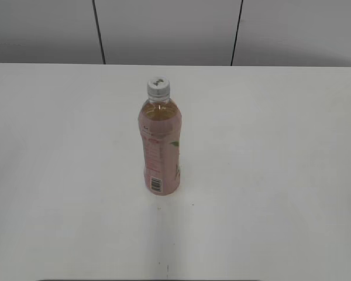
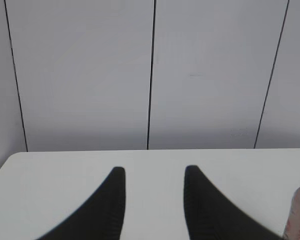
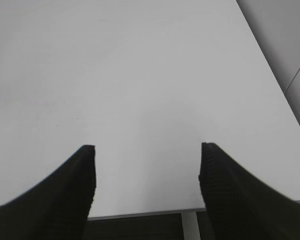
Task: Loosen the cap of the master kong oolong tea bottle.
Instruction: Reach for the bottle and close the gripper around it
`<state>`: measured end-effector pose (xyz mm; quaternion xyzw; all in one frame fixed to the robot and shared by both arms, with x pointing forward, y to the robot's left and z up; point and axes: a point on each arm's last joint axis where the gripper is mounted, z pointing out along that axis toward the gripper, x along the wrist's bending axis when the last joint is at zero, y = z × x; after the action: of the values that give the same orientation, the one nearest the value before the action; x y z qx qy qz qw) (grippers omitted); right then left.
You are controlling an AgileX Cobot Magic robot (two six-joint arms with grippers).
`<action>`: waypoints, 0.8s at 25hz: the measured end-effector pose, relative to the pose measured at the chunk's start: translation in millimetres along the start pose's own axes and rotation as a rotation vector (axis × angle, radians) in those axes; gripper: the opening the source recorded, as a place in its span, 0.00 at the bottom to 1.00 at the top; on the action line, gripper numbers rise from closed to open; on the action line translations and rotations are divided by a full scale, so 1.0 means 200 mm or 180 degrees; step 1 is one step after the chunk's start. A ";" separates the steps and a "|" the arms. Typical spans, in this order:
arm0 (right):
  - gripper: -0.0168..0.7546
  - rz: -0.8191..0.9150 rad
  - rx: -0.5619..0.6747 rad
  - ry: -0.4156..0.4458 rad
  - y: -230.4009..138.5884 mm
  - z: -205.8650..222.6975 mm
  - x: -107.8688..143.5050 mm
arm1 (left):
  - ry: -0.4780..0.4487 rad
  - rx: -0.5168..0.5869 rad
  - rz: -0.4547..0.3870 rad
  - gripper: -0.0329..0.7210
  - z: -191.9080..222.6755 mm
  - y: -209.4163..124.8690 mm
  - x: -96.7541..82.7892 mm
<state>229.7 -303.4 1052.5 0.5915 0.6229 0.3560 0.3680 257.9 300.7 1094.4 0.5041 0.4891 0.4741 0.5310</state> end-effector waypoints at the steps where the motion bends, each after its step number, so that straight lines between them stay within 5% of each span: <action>1: 0.66 0.0000 0.0000 0.0000 0.00 0.00 0.00 | -0.0001 0.0041 0.0007 0.36 0.05 -0.04 0.00; 7: 0.66 0.0000 -0.0003 0.0000 0.00 0.00 0.00 | -0.0035 -0.0160 0.0002 0.36 0.29 -0.22 0.00; 13: 0.66 0.0000 -0.0006 0.0000 0.00 0.00 0.00 | -0.0144 0.0130 0.0030 0.36 0.54 -0.34 -0.02; 20: 0.66 0.0000 -0.0009 0.0000 0.00 0.00 0.00 | -0.0816 0.0556 0.0057 0.38 0.76 -0.53 -0.17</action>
<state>229.9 -303.4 1052.8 0.5909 0.6224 0.3570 0.3688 408.4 250.5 991.3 0.6091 0.4522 0.3662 0.5390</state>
